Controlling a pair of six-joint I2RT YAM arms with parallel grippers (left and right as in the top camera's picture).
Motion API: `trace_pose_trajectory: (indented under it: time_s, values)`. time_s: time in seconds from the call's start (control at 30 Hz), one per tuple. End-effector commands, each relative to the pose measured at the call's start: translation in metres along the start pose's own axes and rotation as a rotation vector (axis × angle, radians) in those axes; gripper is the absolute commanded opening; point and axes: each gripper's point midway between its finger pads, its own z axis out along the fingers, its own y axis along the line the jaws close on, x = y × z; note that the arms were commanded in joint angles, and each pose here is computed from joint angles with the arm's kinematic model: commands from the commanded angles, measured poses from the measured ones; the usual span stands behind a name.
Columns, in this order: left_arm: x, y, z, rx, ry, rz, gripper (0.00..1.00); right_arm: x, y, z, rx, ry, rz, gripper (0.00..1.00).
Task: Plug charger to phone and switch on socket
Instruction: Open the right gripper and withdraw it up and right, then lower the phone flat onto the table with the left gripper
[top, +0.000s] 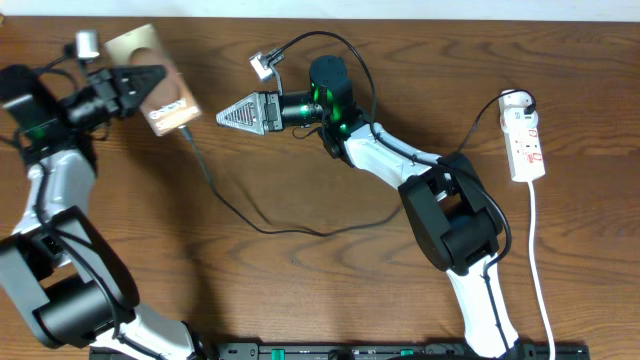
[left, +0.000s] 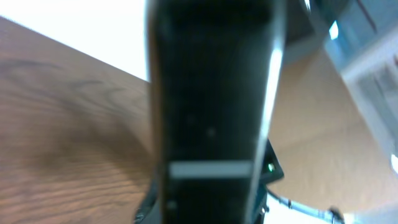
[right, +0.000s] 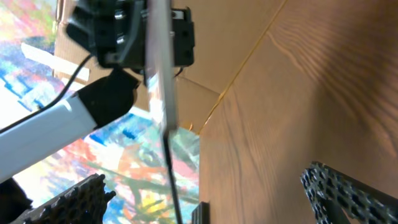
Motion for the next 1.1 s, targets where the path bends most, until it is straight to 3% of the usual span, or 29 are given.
trace_pose_trajectory:
  time_s: [0.0,0.37,0.53,0.77,0.9,1.07]
  values:
    - [-0.012,0.014,-0.025,-0.049,-0.071,-0.029,0.07,0.002,0.003,-0.004,-0.017,0.037,0.025,0.99]
    - [0.042,0.069,-0.044,-0.166,-0.072,-0.180,0.07,0.027,-0.092,-0.047,0.353,0.015,0.309,0.99]
    - [0.044,0.072,-0.042,-0.174,-0.070,-0.188,0.07,0.014,-0.090,-0.078,0.480,-0.001,0.277,0.99]
    - [0.065,0.096,-0.033,-0.315,-0.037,-0.238,0.08,0.014,-0.081,-0.152,0.923,0.002,0.275,0.99]
    - [0.090,0.119,-0.023,-0.479,0.020,-0.305,0.08,0.028,-0.068,-0.190,1.139,0.021,0.302,0.99]
    - [0.122,0.140,-0.010,-0.669,0.108,-0.349,0.07,0.053,-0.052,-0.210,1.237,0.086,0.369,0.99]
